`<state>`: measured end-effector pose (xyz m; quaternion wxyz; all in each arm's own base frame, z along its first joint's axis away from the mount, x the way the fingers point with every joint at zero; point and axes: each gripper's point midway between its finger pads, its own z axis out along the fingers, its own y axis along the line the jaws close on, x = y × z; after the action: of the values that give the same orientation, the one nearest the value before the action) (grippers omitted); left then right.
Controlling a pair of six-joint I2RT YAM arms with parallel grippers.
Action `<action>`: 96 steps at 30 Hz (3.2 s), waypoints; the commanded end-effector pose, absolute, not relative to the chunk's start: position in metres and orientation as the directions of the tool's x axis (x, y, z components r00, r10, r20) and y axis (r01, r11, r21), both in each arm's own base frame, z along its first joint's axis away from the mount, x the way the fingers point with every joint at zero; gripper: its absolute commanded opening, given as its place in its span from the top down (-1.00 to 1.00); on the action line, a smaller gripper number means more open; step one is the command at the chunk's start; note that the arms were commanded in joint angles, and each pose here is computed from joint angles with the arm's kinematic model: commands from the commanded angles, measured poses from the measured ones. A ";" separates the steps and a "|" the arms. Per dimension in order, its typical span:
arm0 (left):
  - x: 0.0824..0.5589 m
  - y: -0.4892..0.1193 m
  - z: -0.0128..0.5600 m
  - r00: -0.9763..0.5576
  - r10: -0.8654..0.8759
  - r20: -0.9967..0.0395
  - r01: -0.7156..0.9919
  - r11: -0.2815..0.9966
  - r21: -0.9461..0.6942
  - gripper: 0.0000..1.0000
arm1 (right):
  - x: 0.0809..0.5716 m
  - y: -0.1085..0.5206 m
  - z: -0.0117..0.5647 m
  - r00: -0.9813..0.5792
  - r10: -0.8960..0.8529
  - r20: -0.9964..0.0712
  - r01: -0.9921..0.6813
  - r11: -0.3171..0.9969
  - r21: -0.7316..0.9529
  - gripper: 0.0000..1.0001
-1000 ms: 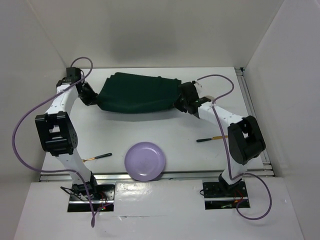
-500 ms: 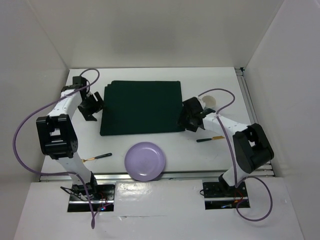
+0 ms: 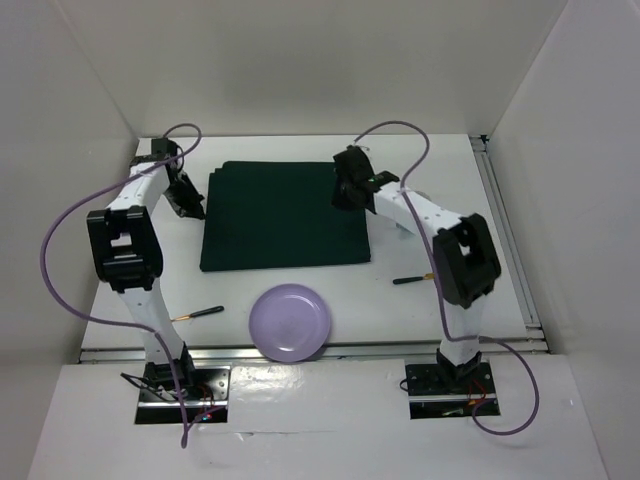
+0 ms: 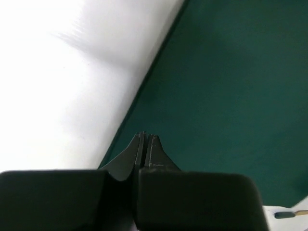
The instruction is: Set the dinner table for one person
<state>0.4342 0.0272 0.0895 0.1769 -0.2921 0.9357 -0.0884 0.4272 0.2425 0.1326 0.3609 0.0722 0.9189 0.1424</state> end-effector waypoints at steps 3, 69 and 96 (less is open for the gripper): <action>0.431 0.002 0.049 -0.830 -0.524 -0.188 -0.488 0.847 -0.210 1.00 | 0.446 0.256 0.075 -0.832 0.126 -0.541 -0.013 0.969 0.246 1.00; 0.317 -0.038 0.193 -0.730 -0.415 -0.543 -0.321 0.910 -0.263 -0.48 | 0.145 0.303 0.028 -0.966 -0.112 -0.232 -0.210 0.862 0.460 -0.32; 0.305 -0.004 0.248 -0.555 -0.510 -0.657 -0.488 0.839 -0.241 -0.48 | 0.458 0.281 0.120 -0.854 0.208 -0.476 -0.005 0.913 0.408 1.00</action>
<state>0.3082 -0.0064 0.2321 0.3604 -0.2728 0.8919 -0.0155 0.4352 0.2776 0.1099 0.2533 0.0531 0.9481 0.1847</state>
